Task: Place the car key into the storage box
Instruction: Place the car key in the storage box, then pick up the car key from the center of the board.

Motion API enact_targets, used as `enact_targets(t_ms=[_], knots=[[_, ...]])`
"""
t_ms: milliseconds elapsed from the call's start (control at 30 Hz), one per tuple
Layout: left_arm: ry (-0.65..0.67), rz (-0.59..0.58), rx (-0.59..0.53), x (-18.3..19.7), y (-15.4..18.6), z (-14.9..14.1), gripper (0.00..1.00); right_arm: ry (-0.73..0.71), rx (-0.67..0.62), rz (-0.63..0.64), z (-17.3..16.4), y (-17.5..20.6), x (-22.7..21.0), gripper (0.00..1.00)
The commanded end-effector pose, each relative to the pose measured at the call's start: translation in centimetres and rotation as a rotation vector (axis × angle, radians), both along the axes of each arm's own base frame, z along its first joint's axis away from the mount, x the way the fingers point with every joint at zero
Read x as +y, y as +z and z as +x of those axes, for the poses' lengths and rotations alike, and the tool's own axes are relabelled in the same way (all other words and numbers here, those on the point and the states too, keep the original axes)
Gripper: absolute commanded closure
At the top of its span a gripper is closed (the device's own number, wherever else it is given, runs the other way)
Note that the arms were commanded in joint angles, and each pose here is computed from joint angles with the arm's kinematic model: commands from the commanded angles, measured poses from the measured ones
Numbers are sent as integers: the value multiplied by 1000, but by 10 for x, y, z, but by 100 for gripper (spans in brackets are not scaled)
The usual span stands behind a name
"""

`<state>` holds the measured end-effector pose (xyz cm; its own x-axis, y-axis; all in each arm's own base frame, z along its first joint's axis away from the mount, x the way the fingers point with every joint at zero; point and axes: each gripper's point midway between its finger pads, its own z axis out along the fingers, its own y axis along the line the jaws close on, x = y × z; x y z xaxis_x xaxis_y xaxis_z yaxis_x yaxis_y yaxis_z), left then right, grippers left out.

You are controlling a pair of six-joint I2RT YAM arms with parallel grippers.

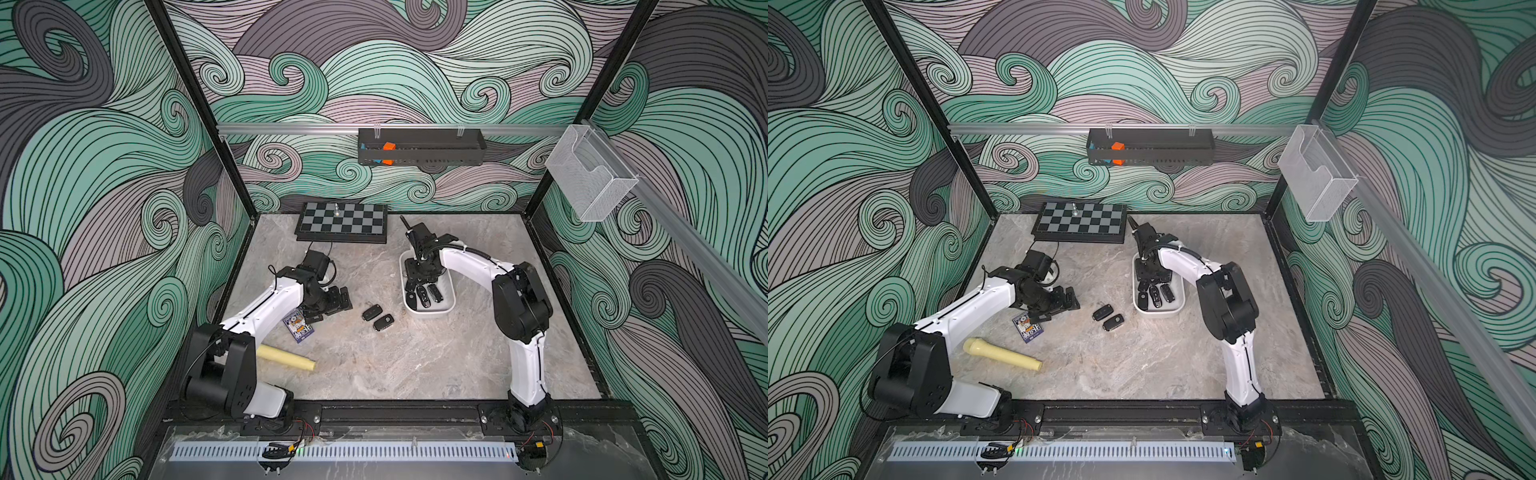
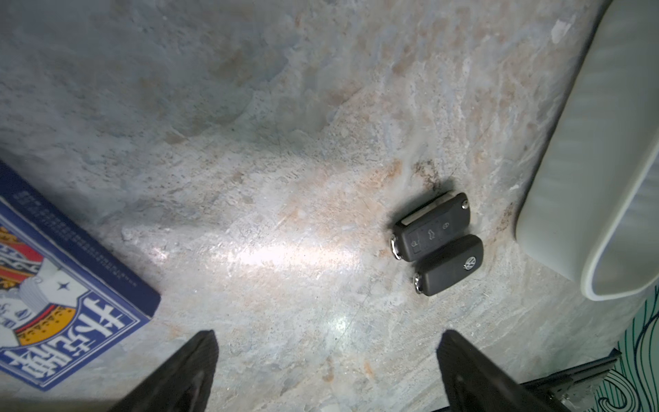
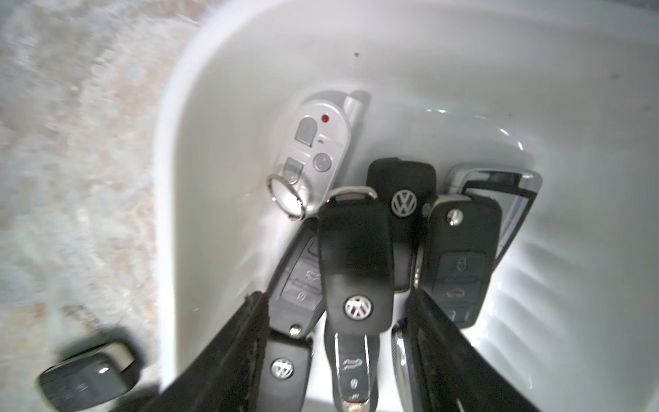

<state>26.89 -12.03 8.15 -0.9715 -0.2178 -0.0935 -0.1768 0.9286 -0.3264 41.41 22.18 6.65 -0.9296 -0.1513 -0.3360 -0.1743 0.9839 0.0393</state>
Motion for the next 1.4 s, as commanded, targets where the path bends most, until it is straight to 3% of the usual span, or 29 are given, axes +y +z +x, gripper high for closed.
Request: enact_targets(t_ms=[0,100,300,867,1133,1367], knots=[[-83,11,25,-6,3,-3,4,-14,-30,97,-13,40,6,34],[-126,14,34,-11,2,-3,5,-11,-32,132,-28,51,5,27],[-219,40,61,-24,-6,-9,6,5,-25,232,-67,69,4,1],[-411,183,131,-37,-35,-20,10,68,20,453,-174,83,10,1],[-419,254,76,-41,-52,-8,12,43,7,452,-189,78,-4,1],[-462,315,72,-46,-68,2,21,40,-32,446,-185,84,-7,1]])
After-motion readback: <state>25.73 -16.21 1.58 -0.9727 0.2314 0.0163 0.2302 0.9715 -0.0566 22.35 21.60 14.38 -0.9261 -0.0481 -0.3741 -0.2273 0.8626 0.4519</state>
